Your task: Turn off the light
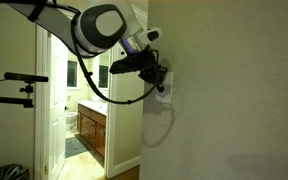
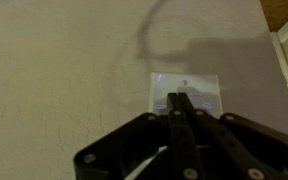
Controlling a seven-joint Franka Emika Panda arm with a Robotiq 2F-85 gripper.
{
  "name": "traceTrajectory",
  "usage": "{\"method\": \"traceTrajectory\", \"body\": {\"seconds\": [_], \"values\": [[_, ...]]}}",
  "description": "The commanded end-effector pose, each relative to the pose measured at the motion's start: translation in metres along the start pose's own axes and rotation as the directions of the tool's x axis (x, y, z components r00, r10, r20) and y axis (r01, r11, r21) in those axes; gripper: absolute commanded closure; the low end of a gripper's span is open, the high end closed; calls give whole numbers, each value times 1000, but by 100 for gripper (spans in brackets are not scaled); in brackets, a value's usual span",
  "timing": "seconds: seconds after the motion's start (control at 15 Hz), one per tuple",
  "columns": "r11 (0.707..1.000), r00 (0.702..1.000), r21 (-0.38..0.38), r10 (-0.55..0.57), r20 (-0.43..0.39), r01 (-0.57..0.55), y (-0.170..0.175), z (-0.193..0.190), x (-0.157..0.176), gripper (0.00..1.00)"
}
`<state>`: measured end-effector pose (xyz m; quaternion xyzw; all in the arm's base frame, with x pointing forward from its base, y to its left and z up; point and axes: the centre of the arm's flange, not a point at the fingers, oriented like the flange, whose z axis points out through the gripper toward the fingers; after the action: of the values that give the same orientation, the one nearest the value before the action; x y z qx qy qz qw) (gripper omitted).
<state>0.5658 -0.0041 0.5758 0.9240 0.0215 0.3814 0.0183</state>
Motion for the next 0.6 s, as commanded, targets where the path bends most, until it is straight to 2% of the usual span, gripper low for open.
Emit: {"method": "traceTrajectory", "body": {"seconds": [0.0, 0.53], "values": [[1000, 999, 1, 31, -37, -31, 8, 6, 12, 95], [998, 998, 11, 64, -25, -64, 10, 19, 19, 96]]}}
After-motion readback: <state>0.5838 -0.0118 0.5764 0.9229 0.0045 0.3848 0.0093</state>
